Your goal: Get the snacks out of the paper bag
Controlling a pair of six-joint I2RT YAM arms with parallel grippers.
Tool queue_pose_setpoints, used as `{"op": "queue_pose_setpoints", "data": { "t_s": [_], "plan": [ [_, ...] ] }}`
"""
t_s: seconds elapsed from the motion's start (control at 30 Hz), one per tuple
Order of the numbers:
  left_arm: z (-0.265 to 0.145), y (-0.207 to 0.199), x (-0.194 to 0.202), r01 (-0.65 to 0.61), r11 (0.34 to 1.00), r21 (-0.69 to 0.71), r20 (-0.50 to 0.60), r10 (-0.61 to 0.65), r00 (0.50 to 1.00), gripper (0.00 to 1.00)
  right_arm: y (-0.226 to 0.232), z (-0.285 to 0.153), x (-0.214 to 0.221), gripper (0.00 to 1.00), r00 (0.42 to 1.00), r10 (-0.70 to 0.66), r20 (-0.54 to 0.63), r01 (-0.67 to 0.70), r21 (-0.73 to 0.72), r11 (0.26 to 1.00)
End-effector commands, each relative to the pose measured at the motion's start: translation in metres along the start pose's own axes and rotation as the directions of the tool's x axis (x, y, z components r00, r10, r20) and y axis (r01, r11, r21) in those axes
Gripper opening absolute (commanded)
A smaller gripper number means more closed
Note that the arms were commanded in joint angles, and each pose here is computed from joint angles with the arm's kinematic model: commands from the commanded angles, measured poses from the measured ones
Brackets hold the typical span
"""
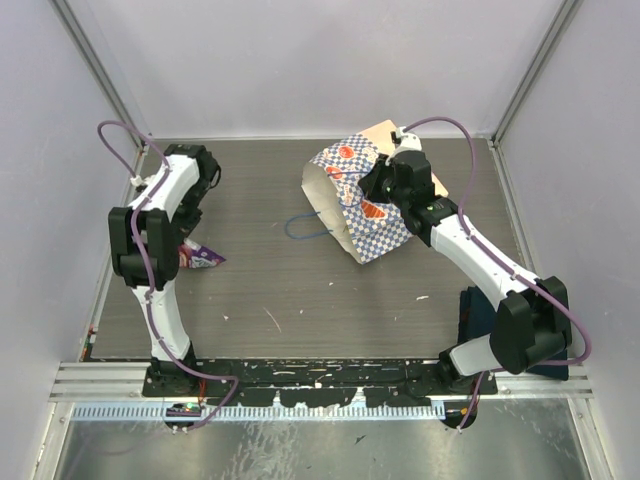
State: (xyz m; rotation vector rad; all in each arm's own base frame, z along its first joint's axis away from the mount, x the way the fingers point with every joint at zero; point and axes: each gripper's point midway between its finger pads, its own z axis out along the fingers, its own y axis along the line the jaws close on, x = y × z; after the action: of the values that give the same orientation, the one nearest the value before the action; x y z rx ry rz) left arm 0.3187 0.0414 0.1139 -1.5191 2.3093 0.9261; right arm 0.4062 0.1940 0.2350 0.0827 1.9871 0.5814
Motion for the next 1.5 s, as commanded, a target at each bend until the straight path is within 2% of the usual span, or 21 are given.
{"op": "queue_pose_setpoints", "data": {
  "t_s": [0.0,0.17,0.33,0.43,0.5,0.77,0.87,1.0,1.13,1.23,1.4,1.47],
  "plan": [
    [-0.005,-0.013,-0.006,0.025,0.999,0.045,-0.001,-0.025,1.0,0.22,0.008,-0.004,-0.031,0.01,0.996,-0.017,0.086,0.018,-0.014,1.0],
    [-0.009,-0.023,-0.009,0.011,0.996,0.092,-0.001,-0.011,1.0,0.41,0.008,-0.002,-0.029,0.01,0.997,-0.02,0.081,0.022,-0.014,1.0],
    [-0.02,-0.043,-0.017,-0.021,0.978,0.206,0.011,0.019,1.0,0.65,0.009,0.0,-0.027,0.01,0.997,-0.022,0.071,0.024,-0.021,0.999],
    [-0.028,-0.055,-0.022,-0.065,0.956,0.288,0.035,0.057,0.998,0.73,0.01,0.001,-0.025,0.01,0.998,-0.024,0.064,0.026,-0.027,0.999],
    [-0.034,-0.062,-0.027,-0.089,0.936,0.342,0.058,0.073,0.996,0.99,0.01,0.002,-0.025,0.01,0.998,-0.025,0.063,0.027,-0.031,0.999],
    [-0.051,-0.084,-0.027,-0.191,0.853,0.487,0.092,0.167,0.982,0.98,0.014,0.004,-0.023,0.01,0.998,-0.031,0.052,0.034,-0.054,0.998],
    [-0.061,-0.096,-0.024,-0.246,0.774,0.584,0.132,0.208,0.969,0.98,0.015,0.003,-0.023,0.01,0.998,-0.037,0.051,0.04,-0.062,0.997],
    [-0.077,-0.102,-0.022,-0.318,0.637,0.703,0.226,0.224,0.948,0.98,0.018,0.002,-0.023,0.01,0.998,-0.046,0.051,0.05,-0.078,0.996],
    [-0.071,-0.087,-0.015,-0.367,0.589,0.72,0.291,0.224,0.93,0.98,0.02,0.002,-0.022,0.01,0.998,-0.047,0.053,0.051,-0.09,0.995],
    [-0.071,-0.081,-0.005,-0.407,0.522,0.749,0.331,0.237,0.913,0.98,0.022,0.003,-0.02,0.01,0.998,-0.042,0.048,0.047,-0.108,0.993],
    [-0.068,-0.074,0.026,-0.429,0.419,0.8,0.344,0.265,0.901,0.98,0.026,0.003,-0.018,0.01,0.999,-0.034,0.041,0.039,-0.126,0.991],
    [-0.062,-0.075,0.041,-0.464,0.395,0.793,0.362,0.307,0.88,0.98,0.028,0.003,-0.018,0.01,0.999,-0.035,0.041,0.04,-0.134,0.99]
  ]
}}
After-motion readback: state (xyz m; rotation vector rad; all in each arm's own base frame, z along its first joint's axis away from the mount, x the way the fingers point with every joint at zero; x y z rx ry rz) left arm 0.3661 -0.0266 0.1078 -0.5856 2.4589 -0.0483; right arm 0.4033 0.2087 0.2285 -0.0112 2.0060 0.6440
